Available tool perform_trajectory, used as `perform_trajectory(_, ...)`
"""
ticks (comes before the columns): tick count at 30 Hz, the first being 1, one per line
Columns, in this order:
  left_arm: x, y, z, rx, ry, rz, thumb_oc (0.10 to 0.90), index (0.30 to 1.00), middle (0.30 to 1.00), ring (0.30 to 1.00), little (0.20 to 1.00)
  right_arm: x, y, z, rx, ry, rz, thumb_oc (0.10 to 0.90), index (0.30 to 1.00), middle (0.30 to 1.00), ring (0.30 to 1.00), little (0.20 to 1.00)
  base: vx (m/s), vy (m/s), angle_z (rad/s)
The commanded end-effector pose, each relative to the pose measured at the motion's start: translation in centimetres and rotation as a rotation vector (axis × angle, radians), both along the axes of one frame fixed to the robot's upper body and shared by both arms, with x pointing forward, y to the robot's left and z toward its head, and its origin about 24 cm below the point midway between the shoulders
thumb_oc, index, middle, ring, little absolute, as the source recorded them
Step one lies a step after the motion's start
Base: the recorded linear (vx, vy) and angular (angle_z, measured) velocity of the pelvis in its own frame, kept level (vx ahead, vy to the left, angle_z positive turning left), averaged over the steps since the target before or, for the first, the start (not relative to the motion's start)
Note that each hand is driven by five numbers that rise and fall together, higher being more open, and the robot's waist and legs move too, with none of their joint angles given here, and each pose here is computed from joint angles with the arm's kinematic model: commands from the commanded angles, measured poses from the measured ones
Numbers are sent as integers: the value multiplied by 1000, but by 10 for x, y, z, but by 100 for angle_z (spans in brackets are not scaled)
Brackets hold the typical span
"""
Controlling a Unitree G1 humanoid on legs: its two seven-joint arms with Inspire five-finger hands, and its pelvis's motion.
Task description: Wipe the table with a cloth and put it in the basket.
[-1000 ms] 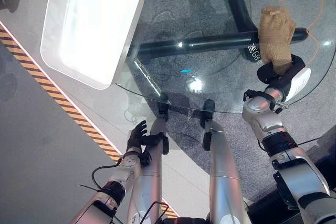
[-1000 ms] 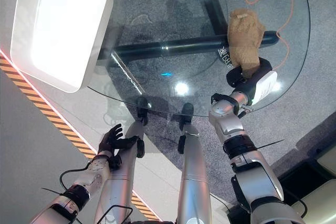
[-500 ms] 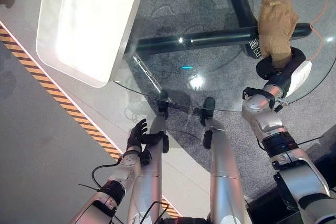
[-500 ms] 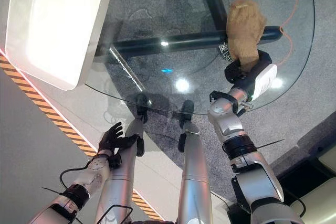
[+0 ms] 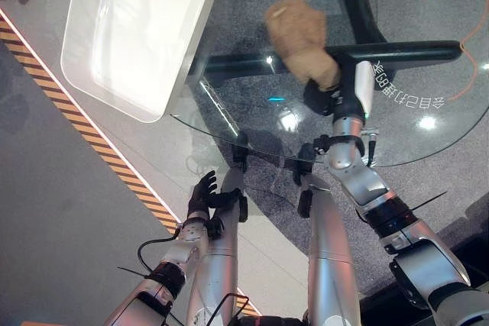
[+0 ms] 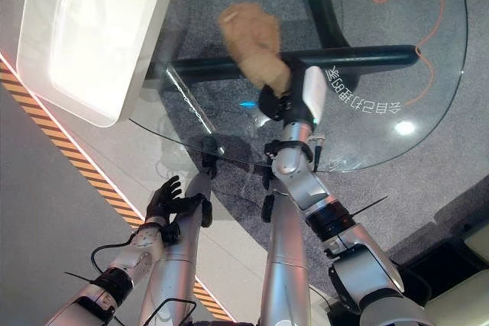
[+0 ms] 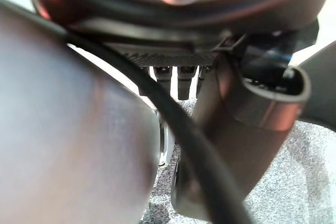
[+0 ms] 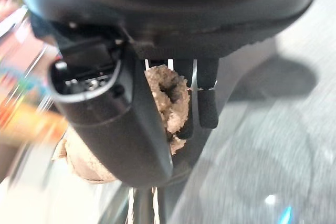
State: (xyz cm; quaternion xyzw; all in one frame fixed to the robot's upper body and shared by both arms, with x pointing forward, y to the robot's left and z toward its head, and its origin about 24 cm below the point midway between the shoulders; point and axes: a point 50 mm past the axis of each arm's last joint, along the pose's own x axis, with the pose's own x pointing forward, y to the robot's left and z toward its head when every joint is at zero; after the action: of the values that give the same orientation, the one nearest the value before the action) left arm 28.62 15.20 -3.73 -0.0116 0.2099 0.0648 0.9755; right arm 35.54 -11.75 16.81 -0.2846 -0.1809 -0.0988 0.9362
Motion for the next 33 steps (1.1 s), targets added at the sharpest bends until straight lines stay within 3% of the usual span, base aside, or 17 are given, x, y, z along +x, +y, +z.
perform_trajectory(1,-36,-26,-30,-50,117,-56,800,900,900,900,900,-19,47,18,-58,-96,247,100,300,300,300,200,-6,15,7)
perform_trajectory(15,-25,-28,-24,-40,118,-82,800,900,900,900,900,-27,84,-1,-281,40,511,100,300,300,300,200,0,5,2)
perform_trajectory(27,-21,-21,-22,-25,125,-87,800,900,900,900,900,-45,102,10,-344,75,802,100,300,300,300,200,4,-10,3)
perform_trajectory(33,-20,-17,-20,-18,125,-84,800,900,900,900,900,-44,95,13,-291,52,739,100,300,300,300,200,2,-6,0)
